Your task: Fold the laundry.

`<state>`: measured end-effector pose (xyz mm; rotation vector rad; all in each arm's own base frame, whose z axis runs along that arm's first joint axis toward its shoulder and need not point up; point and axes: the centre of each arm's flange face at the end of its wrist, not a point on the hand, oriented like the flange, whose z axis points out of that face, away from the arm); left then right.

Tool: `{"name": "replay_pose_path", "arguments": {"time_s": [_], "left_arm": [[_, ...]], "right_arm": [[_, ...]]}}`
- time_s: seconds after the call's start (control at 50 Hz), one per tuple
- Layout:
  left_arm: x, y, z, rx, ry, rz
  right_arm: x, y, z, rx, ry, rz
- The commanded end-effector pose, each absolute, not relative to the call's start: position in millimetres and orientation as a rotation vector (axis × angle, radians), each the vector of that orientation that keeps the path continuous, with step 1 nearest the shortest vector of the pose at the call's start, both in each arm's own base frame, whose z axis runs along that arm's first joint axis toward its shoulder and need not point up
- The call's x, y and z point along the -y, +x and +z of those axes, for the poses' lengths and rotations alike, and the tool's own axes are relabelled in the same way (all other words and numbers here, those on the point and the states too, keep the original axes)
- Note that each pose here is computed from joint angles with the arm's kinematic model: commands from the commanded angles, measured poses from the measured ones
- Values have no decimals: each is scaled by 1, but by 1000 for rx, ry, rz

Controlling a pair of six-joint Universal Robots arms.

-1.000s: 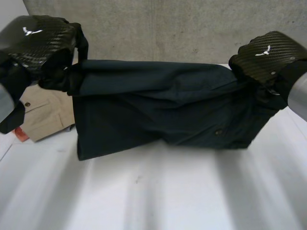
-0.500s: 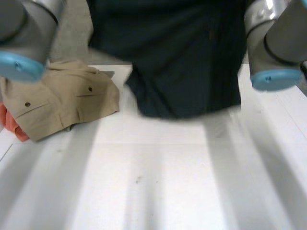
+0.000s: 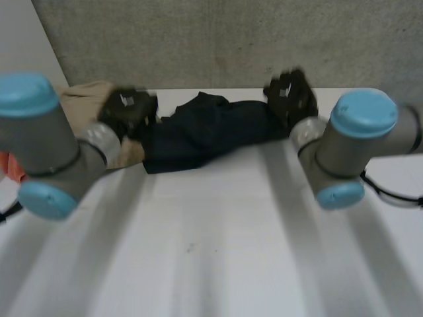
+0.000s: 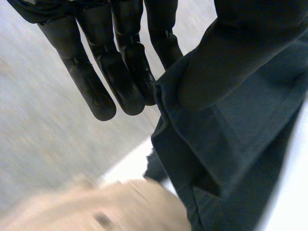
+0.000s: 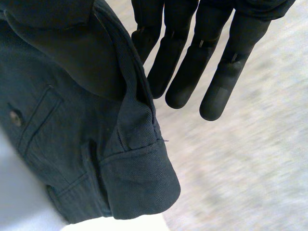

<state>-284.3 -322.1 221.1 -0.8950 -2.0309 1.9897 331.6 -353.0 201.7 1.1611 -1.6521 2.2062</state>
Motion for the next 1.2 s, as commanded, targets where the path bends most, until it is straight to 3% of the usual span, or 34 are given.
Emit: {"name": "replay_pose_path", "arguments": {"time_s": [0.02, 0.18, 0.32, 0.44, 0.52, 0.6, 0.7, 0.84, 0.92, 1.2], "left_arm": [[280, -277, 178, 2199, -1003, 1729], [207, -258, 192, 2283, -1244, 1391], [122, -226, 205, 2303, -1622, 886], [116, -225, 212, 2206, -1749, 946], [133, -234, 214, 2216, -1702, 1063], [170, -250, 217, 2231, -1594, 1263], [241, -274, 218, 2245, -1393, 1593], [326, -302, 210, 2204, -1228, 1995], [357, -319, 196, 2145, -1227, 2126], [389, -345, 168, 2037, -1235, 2231]], "right_arm": [[320, 316, 155, 1830, 1327, 1956], [261, 287, 183, 1963, 1529, 1657], [179, 238, 183, 2110, 1908, 988], [166, 229, 178, 2069, 2012, 923], [172, 234, 180, 2081, 1990, 997], [200, 249, 189, 2119, 1835, 1227], [254, 275, 195, 2137, 1567, 1560], [319, 302, 173, 1963, 1373, 1784], [348, 311, 161, 1846, 1272, 1844], [390, 340, 132, 1604, 1132, 2105]]}}
